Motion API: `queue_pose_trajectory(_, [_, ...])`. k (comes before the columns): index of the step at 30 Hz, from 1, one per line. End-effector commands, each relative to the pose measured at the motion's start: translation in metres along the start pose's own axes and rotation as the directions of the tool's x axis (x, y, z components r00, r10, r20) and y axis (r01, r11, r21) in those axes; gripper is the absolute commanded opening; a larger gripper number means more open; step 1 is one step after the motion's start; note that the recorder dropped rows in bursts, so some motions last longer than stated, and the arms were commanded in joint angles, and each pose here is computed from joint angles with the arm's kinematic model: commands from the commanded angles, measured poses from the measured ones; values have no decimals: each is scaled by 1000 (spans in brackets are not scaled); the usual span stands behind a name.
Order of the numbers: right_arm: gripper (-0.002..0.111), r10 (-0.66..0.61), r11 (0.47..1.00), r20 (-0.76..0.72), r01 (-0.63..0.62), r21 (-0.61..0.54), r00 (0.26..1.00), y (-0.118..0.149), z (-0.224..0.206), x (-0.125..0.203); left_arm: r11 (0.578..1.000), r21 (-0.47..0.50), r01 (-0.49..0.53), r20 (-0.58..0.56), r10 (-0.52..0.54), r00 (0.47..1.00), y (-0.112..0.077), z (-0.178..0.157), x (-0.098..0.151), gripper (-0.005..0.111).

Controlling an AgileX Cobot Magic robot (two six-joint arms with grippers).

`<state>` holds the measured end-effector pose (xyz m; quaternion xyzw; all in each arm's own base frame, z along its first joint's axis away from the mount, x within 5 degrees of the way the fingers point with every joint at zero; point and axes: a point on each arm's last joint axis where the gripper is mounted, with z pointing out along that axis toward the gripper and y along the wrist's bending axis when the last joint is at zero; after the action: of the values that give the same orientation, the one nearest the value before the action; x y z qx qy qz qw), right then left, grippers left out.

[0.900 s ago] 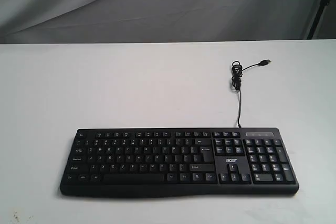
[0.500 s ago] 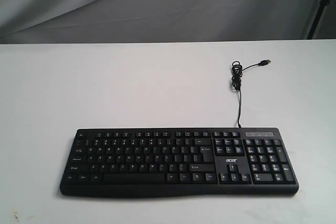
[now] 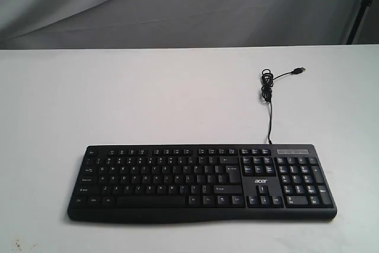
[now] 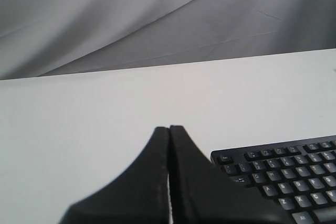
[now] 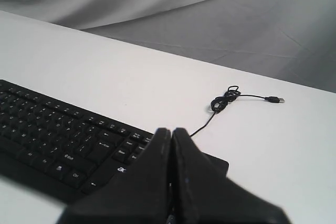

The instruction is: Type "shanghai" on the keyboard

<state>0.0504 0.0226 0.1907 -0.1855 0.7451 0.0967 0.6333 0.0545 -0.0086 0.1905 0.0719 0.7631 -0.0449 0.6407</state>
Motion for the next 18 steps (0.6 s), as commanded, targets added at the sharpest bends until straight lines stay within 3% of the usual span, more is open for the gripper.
queue_pose_trajectory(1, [0,-15,1000,58,14,10,998,-2,-9,-28,1000,3,1,2,-1,1000,0,0,1,0])
queue_pose_trajectory(10, [0,-48,999,32,47,21,998,-13,10,-107,1000,3,1,2,-1,1000,0,0,1,0])
queue_pose_trajectory(15, [0,-44,999,-116,40,-37,992,-11,50,-117,1000,3,1,2,-1,1000,0,0,1,0])
queue_pose_trajectory(18, [0,-28,991,-132,10,-131,991,5,72,-117,1000,3,1,2,-1,1000,0,0,1,0])
